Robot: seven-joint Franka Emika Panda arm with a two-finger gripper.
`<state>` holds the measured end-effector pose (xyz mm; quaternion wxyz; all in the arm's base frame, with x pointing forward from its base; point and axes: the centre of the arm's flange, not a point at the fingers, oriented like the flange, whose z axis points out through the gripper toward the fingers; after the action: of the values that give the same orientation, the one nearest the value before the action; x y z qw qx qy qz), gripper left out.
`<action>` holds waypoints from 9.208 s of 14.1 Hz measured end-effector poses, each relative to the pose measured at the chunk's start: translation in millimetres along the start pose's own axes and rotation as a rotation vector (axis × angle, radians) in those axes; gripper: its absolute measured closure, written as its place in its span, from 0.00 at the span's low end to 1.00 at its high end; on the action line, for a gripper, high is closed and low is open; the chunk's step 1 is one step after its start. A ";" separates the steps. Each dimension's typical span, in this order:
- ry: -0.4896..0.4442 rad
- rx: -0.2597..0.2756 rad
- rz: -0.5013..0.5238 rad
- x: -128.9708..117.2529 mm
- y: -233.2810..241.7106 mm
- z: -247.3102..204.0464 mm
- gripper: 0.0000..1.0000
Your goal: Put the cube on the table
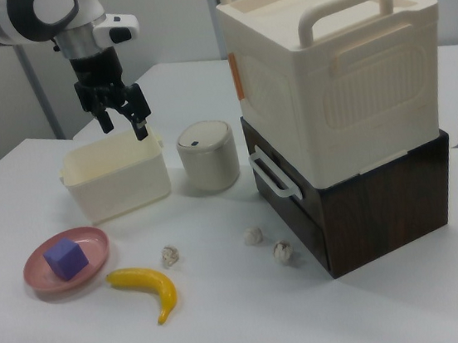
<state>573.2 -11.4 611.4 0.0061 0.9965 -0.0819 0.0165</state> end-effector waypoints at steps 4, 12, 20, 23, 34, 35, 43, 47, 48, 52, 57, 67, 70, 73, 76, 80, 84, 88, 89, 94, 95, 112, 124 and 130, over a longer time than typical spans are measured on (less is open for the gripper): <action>-0.008 -0.001 -0.004 0.4 -2.5 4.3 0.00; -0.173 -0.049 -0.160 -21.6 -26.5 35.2 0.00; -0.287 -0.126 -0.392 -71.1 -136.4 91.2 0.00; -0.279 -0.145 -0.396 -94.8 -183.2 120.3 0.00; -0.124 -0.214 -0.187 -98.2 -266.7 259.2 0.00; -0.123 -0.215 -0.189 -101.1 -270.7 259.3 0.00; -0.147 -0.258 -0.220 -117.3 -272.3 280.2 0.02; -0.146 -0.259 -0.210 -114.0 -268.7 280.1 0.01; -0.149 -0.263 -0.208 -114.1 -268.2 279.3 0.01; -0.136 -0.285 -0.180 -111.0 -256.8 253.3 0.00; -0.149 -0.310 -0.167 -110.9 -251.3 240.6 0.00; -0.242 -0.397 -0.152 -122.0 -237.4 240.9 0.00; -0.242 -0.395 -0.148 -121.6 -237.4 240.3 0.00; -0.236 -0.371 -0.131 -132.9 -255.2 236.7 0.00; -0.170 -0.323 -0.069 -138.9 -277.0 233.7 0.00; -0.147 -0.285 -0.053 -133.3 -282.6 243.0 0.00; -0.192 -0.295 -0.043 -128.1 -276.7 267.6 0.00; -0.200 -0.298 -0.022 -118.6 -265.4 273.5 0.00; -0.199 -0.300 -0.021 -117.4 -263.8 274.0 0.00; -0.211 -0.317 -0.027 -117.6 -260.0 285.3 0.04; -0.219 -0.320 -0.028 -118.1 -259.9 289.6 0.09; -0.131 -0.236 0.254 -7.3 -147.1 211.1 0.41; -0.121 -0.250 0.495 47.1 0.1 252.5 0.41; -0.127 -0.282 0.485 49.3 8.0 268.6 0.41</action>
<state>629.1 -31.3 344.7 0.1354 0.9362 -0.3194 -0.0563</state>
